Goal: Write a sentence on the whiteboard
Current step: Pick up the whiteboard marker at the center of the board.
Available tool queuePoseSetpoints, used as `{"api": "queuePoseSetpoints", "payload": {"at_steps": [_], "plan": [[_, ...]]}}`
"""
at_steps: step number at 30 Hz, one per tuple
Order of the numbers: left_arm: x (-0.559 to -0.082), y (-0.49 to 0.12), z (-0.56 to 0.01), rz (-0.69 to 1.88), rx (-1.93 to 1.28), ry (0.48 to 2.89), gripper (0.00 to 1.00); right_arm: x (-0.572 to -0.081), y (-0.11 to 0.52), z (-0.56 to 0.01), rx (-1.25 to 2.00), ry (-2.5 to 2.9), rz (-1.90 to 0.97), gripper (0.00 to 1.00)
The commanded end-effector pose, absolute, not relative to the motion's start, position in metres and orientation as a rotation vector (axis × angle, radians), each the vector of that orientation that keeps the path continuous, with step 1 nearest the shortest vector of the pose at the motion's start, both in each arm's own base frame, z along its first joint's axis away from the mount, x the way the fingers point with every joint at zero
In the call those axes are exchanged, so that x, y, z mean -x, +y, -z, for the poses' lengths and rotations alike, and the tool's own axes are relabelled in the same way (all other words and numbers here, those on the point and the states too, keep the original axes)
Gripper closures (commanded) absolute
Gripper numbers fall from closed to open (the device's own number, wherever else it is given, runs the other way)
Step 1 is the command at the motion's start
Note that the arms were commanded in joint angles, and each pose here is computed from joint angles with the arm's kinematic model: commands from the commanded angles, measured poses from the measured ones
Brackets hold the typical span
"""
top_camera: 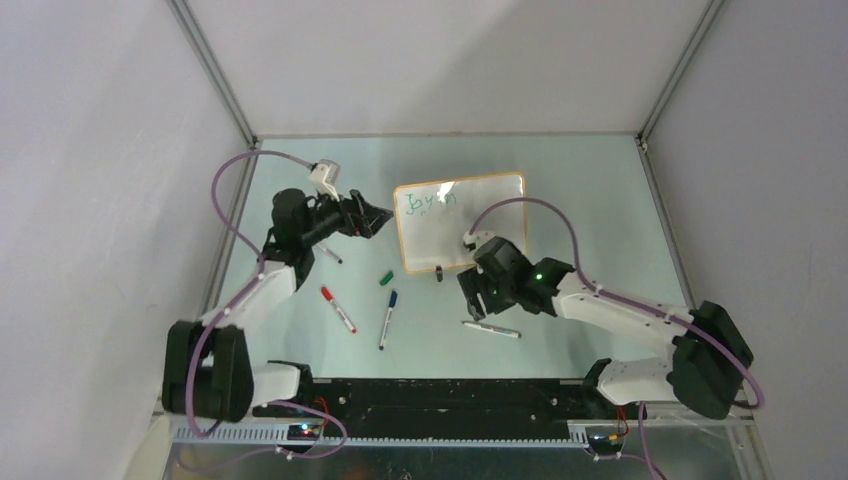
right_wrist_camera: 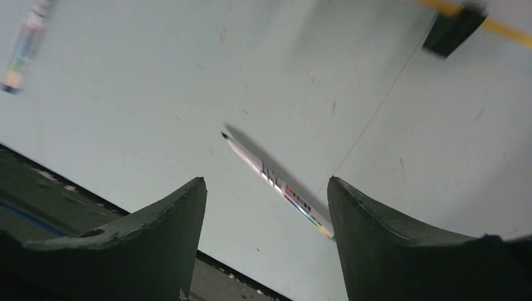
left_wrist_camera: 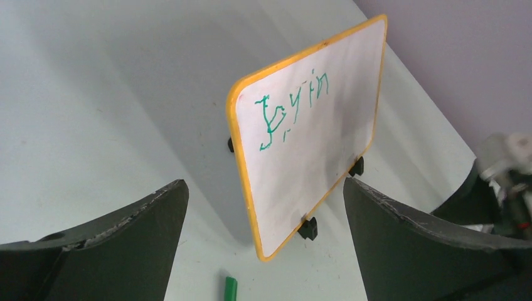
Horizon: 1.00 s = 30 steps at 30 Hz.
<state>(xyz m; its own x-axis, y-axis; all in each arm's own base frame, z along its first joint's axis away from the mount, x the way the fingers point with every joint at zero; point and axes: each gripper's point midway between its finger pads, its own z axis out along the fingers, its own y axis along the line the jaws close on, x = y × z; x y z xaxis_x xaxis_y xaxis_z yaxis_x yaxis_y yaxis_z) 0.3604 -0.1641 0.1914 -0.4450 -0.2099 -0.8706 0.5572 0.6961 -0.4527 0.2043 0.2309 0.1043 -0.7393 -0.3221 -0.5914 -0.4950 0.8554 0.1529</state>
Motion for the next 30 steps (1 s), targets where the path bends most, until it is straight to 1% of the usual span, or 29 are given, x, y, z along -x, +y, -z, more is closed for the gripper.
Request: {"api": "queuePoseSetpoints", "payload": {"at_steps": [1,4,8,12,16,18,21,23,25,26,27,28,30], "plan": [[-0.353,-0.141,-0.205,0.73,-0.227,1.801,0.01,-0.186,0.214,-0.083,0.613,2.572,-0.144,0.25],[-0.351,-0.136,-0.209,0.712,-0.186,1.803,0.01,-0.169,0.212,-0.061,0.697,2.637,-0.056,0.25],[-0.347,-0.132,-0.217,0.696,-0.163,1.772,0.0,-0.163,0.209,-0.041,0.727,2.694,0.016,0.28],[-0.341,-0.128,-0.228,0.675,-0.16,1.724,0.01,-0.159,0.217,-0.032,0.745,2.707,-0.036,0.3],[-0.337,-0.124,-0.237,0.651,-0.145,1.697,0.01,-0.164,0.217,-0.024,0.731,2.7,-0.048,0.35],[-0.338,-0.118,-0.24,0.628,-0.107,1.699,0.01,-0.166,0.218,-0.019,0.726,2.707,-0.064,0.41],[-0.339,-0.111,-0.243,0.594,-0.068,1.692,0.01,-0.165,0.223,-0.012,0.731,2.718,-0.1,0.53],[-0.337,-0.106,-0.246,0.579,-0.038,1.676,0.01,-0.164,0.227,-0.011,0.735,2.715,-0.114,0.58],[-0.336,-0.101,-0.25,0.569,0.004,1.663,0.01,-0.164,0.23,-0.011,0.741,2.71,-0.13,0.66],[-0.335,-0.1,-0.253,0.579,0.032,1.656,0.01,-0.163,0.231,-0.011,0.747,2.709,-0.134,0.77],[-0.336,-0.097,-0.254,0.572,0.062,1.654,0.01,-0.163,0.232,-0.011,0.75,2.706,-0.135,0.84],[-0.336,-0.097,-0.256,0.595,0.101,1.651,0.01,-0.162,0.233,-0.012,0.76,2.697,-0.142,0.93],[-0.335,-0.098,-0.261,0.629,0.142,1.635,0.01,-0.162,0.237,-0.015,0.763,2.666,-0.16,1.0]]}}
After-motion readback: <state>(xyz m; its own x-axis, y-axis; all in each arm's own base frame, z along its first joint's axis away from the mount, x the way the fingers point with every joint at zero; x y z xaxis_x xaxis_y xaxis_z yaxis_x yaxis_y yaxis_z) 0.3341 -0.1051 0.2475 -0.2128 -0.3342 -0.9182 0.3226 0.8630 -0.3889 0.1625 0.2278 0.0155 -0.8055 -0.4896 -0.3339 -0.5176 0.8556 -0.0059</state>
